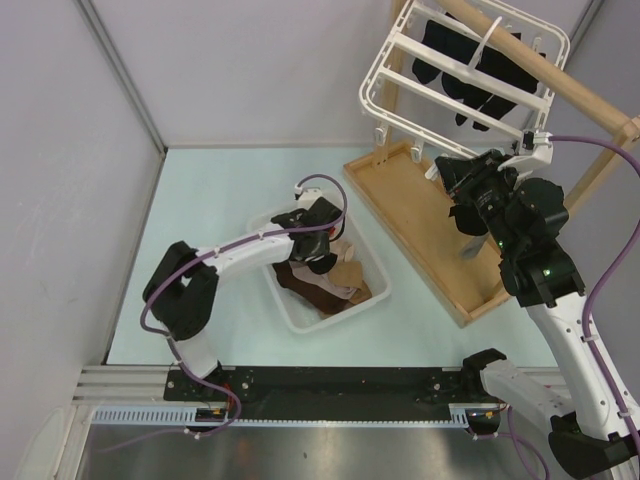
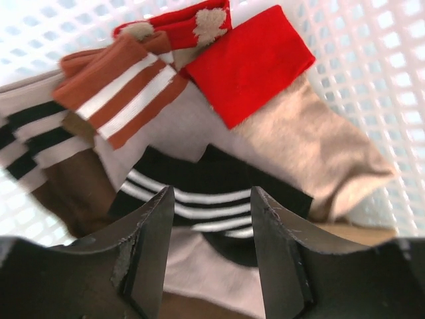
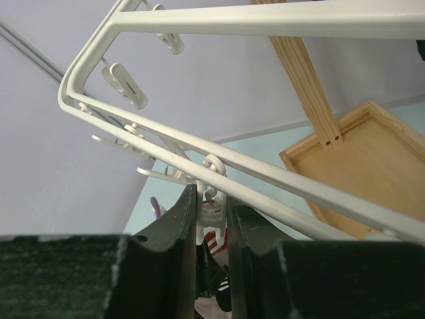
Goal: Clip the socks to the hanger
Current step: Pick up the sock from the bin.
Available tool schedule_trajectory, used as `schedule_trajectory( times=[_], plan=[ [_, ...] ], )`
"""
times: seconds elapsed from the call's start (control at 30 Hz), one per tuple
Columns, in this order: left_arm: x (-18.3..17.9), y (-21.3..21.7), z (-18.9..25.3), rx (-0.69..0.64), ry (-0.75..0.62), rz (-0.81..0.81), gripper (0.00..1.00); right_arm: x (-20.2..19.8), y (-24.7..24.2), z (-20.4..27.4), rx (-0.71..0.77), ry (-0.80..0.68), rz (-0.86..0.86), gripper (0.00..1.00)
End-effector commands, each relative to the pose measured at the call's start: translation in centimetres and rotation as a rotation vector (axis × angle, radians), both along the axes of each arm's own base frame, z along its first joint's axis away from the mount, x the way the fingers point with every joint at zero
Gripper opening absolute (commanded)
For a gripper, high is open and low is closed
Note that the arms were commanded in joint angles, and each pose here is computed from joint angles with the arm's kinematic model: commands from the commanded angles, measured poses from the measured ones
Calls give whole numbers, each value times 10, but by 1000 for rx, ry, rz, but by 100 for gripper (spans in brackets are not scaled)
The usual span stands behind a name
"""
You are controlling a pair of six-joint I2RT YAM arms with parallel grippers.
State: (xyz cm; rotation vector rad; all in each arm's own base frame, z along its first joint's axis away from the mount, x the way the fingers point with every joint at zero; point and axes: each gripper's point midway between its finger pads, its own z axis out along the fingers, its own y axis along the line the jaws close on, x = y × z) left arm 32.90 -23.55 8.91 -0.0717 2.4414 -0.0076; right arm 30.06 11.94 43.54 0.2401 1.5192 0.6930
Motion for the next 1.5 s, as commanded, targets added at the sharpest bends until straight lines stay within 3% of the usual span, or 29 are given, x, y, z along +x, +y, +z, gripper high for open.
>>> schedule_trajectory(
  times=[0.0, 0.1, 0.23, 0.43, 0.5, 0.7, 1.0, 1.17, 1.47],
  plan=[
    [17, -5, -11, -11, 3, 52, 53, 1, -7, 4, -24, -17, -30, 8],
    [14, -6, -25, 7, 36, 45, 48, 1, -7, 3, -26, -14, -30, 8],
    [13, -5, -21, 2, 29, 36, 29, 0, -8, 3, -28, -13, -33, 7],
    [22, 3, 40, 5, -125, -15, 8, -1, -8, 4, -25, -17, -34, 7],
    [23, 5, 57, 27, -173, -66, 8, -1, -7, 5, -25, -19, -30, 7],
    [15, -3, 134, -80, -470, -257, 4, -1, -7, 5, -23, -20, -28, 7],
    [-24, -38, 208, -215, -866, -679, 0, -2, -5, 7, -20, -26, -14, 7],
    [-49, -70, 241, -343, -1000, -881, 1, -3, -2, 8, -18, -32, -1, 7],
    [-72, -127, 294, -501, -1225, -1016, 4, -5, 4, 13, 1, -44, 33, 7]
  ],
)
